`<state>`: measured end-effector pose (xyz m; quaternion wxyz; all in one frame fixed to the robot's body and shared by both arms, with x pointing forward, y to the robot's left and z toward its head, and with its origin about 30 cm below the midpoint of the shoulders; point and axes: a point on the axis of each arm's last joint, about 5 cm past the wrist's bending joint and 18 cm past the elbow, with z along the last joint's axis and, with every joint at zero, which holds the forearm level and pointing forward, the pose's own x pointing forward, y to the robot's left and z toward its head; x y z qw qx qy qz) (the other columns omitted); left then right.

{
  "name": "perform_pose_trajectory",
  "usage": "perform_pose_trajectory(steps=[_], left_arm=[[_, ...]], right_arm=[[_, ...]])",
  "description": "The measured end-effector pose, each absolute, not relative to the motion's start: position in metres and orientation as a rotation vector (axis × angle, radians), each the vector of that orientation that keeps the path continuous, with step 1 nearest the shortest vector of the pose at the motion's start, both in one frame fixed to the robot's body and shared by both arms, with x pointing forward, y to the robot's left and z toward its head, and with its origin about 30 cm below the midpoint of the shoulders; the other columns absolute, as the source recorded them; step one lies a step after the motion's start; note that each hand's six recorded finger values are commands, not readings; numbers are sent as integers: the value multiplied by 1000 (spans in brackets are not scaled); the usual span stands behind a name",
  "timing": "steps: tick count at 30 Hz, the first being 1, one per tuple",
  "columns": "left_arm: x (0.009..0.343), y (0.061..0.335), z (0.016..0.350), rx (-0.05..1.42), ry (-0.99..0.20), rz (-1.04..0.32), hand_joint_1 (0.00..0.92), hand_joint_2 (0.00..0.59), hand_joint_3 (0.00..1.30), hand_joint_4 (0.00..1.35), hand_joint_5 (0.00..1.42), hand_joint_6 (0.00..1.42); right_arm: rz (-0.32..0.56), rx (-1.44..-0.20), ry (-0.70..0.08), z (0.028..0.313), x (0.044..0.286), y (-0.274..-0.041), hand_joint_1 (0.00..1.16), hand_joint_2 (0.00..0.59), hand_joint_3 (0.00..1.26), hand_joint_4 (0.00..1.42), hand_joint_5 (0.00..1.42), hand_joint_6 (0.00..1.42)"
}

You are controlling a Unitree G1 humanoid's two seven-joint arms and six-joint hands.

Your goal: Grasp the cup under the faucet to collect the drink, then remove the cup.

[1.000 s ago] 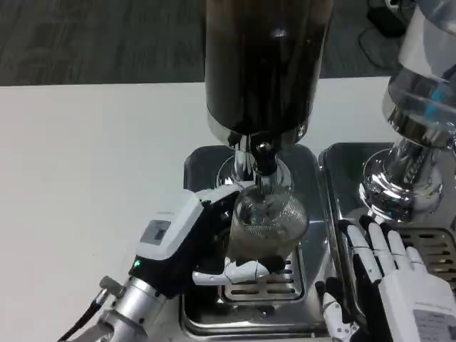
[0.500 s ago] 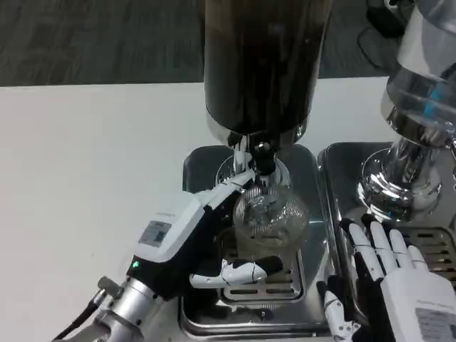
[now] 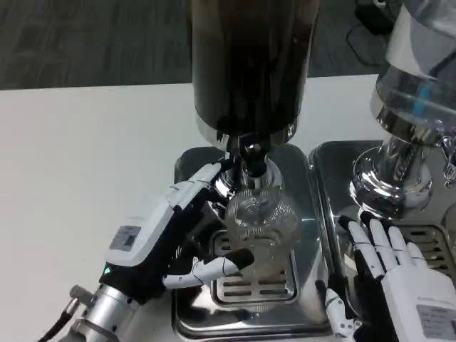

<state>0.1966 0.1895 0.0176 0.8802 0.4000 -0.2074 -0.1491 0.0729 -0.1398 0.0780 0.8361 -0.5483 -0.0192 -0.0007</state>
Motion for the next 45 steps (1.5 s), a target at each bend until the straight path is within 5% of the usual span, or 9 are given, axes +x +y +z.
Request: perform_pose_trajectory(steps=[13,22,45], left_arm=[[178,221,24,770,-409,-171,0,24,62,14,269,123],[172,248,42,730,-386,-188,0,131,0,0,2,0],[181,244,95,403,-650,-330,0,161,15,0,122,71]], right_arm=[[-3,-1193,-44,79,74,-146,110,508,84,0,0,5],[72,-1349,-99,83,75,-161,73,511,33,0,0,0],[92,-1307,-60,79,88,-168,47,520,25,0,0,0]])
